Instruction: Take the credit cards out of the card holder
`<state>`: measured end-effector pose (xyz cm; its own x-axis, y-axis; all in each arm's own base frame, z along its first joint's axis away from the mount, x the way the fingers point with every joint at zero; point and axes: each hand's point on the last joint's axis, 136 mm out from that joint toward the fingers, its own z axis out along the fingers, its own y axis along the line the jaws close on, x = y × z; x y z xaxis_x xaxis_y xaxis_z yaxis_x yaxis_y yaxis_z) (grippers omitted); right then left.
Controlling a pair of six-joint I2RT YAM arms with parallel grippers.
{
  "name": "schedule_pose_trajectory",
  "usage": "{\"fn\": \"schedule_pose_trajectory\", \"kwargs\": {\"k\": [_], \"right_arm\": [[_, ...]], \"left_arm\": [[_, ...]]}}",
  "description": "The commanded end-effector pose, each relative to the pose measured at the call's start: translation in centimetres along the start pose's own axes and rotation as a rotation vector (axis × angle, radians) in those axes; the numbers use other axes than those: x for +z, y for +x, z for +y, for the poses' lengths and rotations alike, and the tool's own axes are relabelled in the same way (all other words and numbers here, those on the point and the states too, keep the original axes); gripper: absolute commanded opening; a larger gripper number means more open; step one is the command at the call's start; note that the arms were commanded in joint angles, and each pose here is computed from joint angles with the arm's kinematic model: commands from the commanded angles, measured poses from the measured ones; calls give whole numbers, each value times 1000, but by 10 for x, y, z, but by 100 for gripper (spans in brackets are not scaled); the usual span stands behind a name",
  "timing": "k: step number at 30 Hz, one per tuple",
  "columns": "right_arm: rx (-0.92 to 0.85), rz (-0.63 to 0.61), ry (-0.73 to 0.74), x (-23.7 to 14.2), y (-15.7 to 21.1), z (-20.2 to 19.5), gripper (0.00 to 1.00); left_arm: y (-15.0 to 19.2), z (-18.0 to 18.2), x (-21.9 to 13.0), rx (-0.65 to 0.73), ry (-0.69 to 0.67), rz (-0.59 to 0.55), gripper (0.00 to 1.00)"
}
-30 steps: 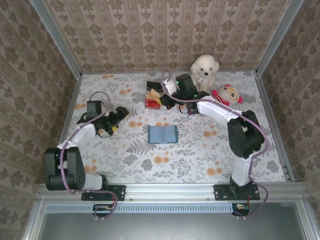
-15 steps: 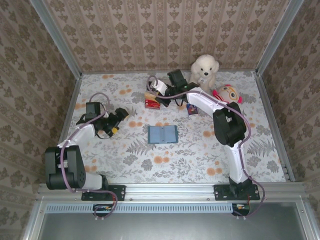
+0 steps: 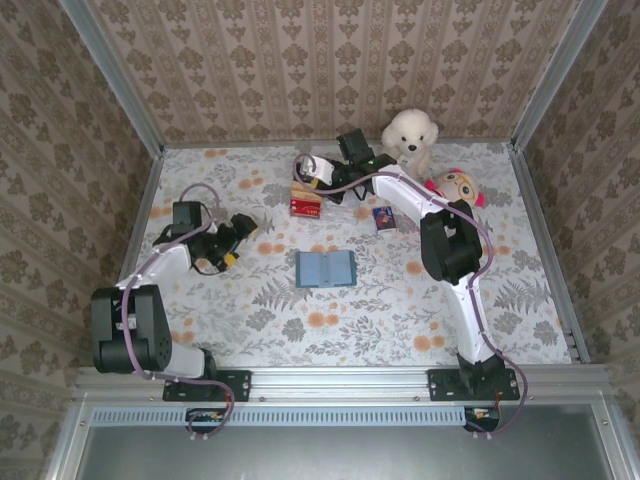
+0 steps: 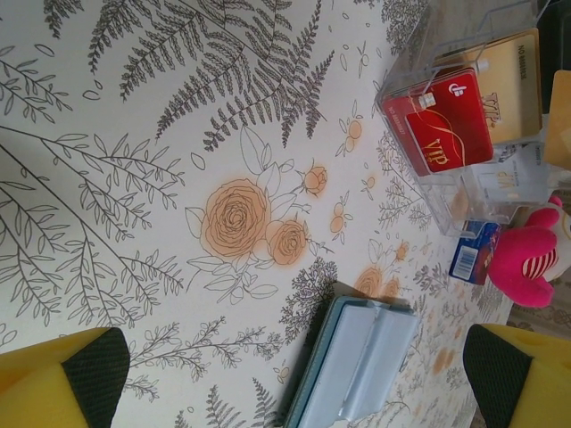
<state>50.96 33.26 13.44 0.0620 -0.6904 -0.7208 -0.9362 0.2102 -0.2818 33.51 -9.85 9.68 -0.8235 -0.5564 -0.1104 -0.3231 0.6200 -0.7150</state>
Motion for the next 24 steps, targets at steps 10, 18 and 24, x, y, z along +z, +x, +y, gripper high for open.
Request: {"fn": "schedule_pose_trajectory", "kwargs": {"k": [10,18,24], "right_arm": [[-97,30,-51,12,9,4,0],[-90,50,-40,19,18,1,0],[-71,61,2,26,23,-8,0]], "left_arm": [[0,-8,16,-6,10,55,100],[4,-8,24,-8,22,82,100],[6,-8,26,-5,23,91,100]]}}
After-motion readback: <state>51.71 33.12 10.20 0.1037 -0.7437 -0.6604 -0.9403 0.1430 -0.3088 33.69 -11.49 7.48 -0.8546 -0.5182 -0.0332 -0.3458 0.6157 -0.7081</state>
